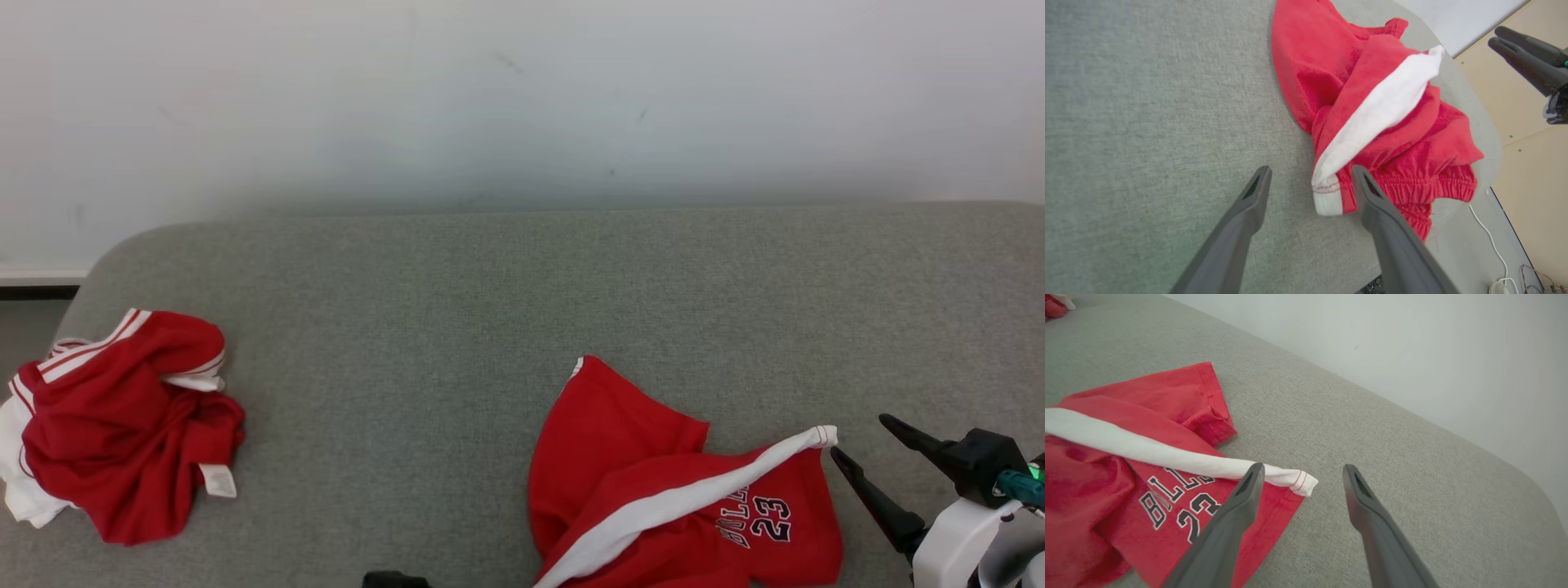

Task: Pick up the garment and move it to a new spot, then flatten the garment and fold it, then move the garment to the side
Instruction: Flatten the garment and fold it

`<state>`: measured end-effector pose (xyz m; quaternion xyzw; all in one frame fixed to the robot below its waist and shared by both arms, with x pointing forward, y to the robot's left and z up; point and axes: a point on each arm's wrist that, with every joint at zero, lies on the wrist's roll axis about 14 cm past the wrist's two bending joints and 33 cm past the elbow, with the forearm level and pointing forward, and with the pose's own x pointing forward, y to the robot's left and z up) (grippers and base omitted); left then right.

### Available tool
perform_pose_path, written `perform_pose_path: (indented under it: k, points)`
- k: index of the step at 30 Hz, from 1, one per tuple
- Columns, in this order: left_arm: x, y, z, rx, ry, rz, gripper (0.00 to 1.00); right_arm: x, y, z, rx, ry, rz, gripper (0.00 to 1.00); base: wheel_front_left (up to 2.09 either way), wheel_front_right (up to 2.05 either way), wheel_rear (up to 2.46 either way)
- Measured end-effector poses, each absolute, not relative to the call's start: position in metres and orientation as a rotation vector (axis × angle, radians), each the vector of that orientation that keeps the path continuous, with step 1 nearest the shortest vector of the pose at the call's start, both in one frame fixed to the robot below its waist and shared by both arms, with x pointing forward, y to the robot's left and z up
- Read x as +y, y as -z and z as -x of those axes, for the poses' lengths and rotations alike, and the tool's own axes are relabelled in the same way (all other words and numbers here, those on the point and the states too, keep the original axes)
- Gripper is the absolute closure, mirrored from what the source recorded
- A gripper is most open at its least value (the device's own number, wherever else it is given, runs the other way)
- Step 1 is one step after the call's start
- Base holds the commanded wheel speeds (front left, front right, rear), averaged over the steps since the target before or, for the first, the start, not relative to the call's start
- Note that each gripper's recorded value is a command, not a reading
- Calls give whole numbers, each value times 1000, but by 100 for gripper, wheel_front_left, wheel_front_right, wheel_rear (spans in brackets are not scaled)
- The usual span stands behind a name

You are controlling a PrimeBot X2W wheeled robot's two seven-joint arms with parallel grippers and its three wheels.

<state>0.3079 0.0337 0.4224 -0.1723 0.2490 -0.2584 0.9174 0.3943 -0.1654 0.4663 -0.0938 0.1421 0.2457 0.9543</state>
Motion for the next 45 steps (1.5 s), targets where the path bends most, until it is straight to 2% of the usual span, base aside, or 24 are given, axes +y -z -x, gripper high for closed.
perform_pose_path:
  k: [10, 25, 26, 27, 28, 30, 31, 45]
  points:
    - [26, -400, -307, 616, 581, 366, 0, -169, -451, -403, 331, -513, 184, 0, 0, 0, 0]
    - [4, -392, -314, 649, 647, 419, 0, -172, -439, -414, 382, -558, 240, 0, 0, 0, 0]
    - [4, -392, -314, 653, 647, 425, 14, -172, -439, -414, 384, -560, 244, 0, 0, 0, 0]
    - [3, -391, -314, 657, 649, 430, 40, -171, -437, -414, 389, -567, 247, 0, 0, 0, 0]
    - [3, -391, -314, 658, 652, 432, 61, -170, -435, -413, 394, -576, 253, 0, 0, 0, 0]
    - [2, -390, -312, 666, 657, 436, 91, -168, -434, -413, 401, -594, 271, 0, 0, 0, 0]
    - [2, -389, -311, 668, 660, 434, 100, -167, -433, -413, 406, -604, 285, 0, 0, 0, 0]
    - [5, -400, -323, 620, 672, 429, 100, -145, -414, -410, 516, -783, 472, 0, 0, 0, 0]
